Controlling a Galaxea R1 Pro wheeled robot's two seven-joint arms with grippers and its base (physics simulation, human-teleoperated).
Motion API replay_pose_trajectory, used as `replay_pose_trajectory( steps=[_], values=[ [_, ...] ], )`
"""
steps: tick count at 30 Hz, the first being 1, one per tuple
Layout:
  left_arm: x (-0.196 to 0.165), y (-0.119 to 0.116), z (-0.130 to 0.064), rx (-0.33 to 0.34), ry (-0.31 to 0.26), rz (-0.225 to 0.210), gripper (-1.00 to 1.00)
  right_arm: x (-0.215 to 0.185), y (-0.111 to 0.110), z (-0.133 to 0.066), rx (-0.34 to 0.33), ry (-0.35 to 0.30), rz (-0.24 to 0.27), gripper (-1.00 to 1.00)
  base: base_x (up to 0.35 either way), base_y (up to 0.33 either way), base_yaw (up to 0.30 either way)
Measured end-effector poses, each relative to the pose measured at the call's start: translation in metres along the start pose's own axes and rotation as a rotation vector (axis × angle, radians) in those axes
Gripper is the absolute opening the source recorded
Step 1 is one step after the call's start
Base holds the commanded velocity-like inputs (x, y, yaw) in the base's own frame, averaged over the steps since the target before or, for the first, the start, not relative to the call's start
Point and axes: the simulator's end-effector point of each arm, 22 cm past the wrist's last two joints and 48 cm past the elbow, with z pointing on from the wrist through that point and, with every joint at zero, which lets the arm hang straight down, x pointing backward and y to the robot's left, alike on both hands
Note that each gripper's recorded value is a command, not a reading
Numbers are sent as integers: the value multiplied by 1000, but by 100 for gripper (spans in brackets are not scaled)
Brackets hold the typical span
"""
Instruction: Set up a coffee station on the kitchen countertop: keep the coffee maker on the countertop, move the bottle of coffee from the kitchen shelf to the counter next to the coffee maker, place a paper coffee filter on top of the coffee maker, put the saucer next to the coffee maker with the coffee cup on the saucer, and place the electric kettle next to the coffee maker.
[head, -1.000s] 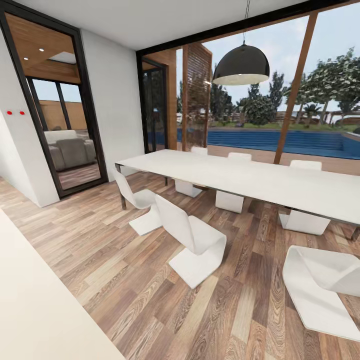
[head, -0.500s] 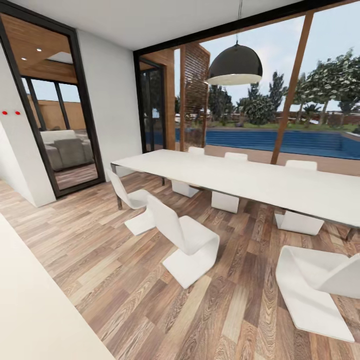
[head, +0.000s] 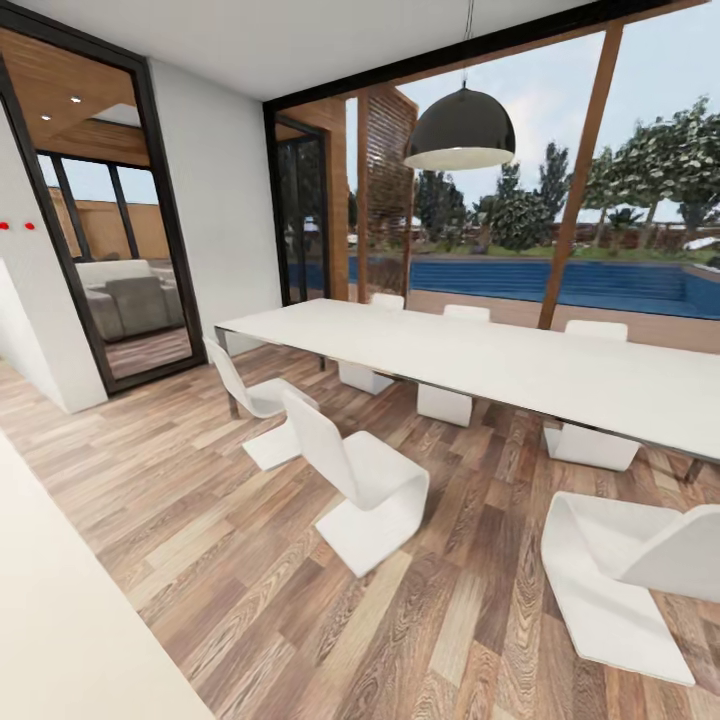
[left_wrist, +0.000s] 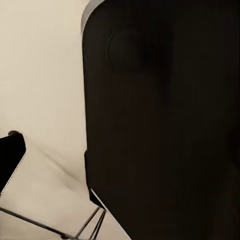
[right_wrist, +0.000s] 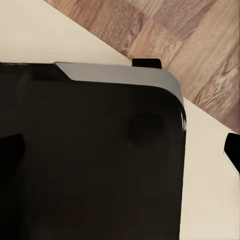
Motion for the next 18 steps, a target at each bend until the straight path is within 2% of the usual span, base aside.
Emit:
replay_pose_trajectory(
  steps=[8,14,16,18],
  values=[
    [-75,2,-6,-6,-197,-15,100,-43,-4,-2,9,-90,-1,100,0,-2,166],
    [-143,13,-19,-21,-334,-79,100,-90,-2,-9,4,-188,-3,100,0,0,204],
    [-184,20,-30,-28,-405,-110,100,-120,-1,-16,2,-252,-4,100,0,0,202],
    [-209,26,-38,-33,-446,-133,100,-142,-1,-22,3,-300,-4,100,0,0,200]
  ],
)
